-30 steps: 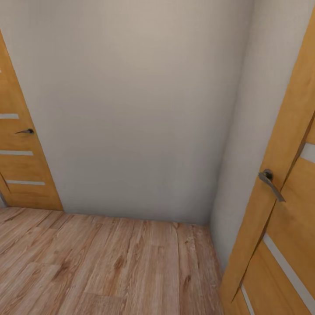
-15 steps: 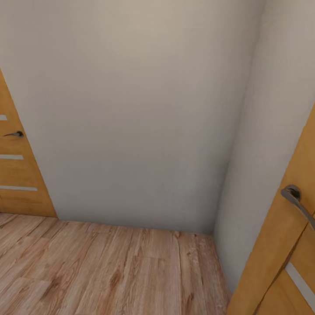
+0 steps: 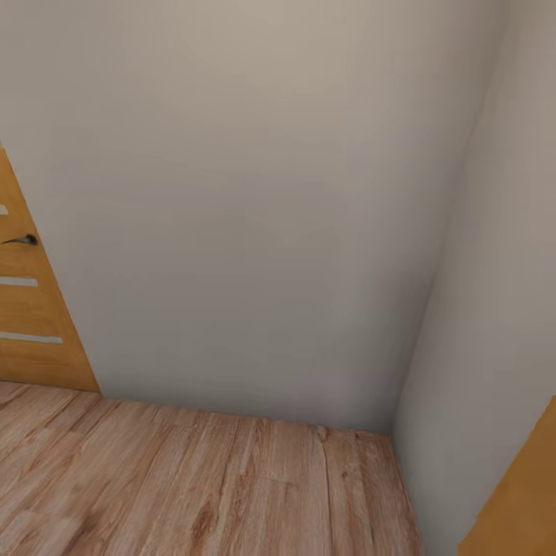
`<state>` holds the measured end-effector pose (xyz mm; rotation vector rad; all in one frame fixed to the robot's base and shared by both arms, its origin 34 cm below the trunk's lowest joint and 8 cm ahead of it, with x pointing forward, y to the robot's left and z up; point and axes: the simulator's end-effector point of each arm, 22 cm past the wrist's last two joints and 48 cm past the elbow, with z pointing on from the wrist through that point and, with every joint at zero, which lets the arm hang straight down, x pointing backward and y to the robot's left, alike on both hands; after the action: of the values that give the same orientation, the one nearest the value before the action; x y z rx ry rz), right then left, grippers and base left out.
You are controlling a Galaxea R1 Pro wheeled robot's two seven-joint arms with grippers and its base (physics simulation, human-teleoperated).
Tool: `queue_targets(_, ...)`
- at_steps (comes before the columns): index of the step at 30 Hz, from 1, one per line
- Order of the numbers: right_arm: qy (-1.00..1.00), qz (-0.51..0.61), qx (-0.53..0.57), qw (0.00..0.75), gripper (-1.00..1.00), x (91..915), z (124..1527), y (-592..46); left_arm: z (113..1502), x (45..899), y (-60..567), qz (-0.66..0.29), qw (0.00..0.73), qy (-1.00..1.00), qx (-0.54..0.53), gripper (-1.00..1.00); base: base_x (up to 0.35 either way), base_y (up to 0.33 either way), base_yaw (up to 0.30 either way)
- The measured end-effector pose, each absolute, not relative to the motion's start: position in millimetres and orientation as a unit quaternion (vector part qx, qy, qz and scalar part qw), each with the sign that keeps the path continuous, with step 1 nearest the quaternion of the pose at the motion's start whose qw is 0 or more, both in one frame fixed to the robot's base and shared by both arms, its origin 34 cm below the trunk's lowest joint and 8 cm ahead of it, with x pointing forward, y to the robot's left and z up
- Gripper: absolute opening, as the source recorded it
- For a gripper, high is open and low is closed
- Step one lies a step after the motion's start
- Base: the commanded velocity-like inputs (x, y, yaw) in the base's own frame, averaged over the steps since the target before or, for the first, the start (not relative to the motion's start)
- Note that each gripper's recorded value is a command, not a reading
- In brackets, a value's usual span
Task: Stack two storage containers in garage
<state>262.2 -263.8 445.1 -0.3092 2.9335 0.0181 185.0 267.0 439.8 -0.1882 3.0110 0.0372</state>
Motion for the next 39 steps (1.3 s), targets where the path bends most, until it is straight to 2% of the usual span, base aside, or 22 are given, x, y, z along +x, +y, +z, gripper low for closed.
queue_targets(39,0.99,0.01,-0.103,0.097,1.0,262.2,445.0,-257.0,439.9,186.3,267.1,0.012,0.064,0.996,-0.062,1.0,0.315,0.0,0.269)
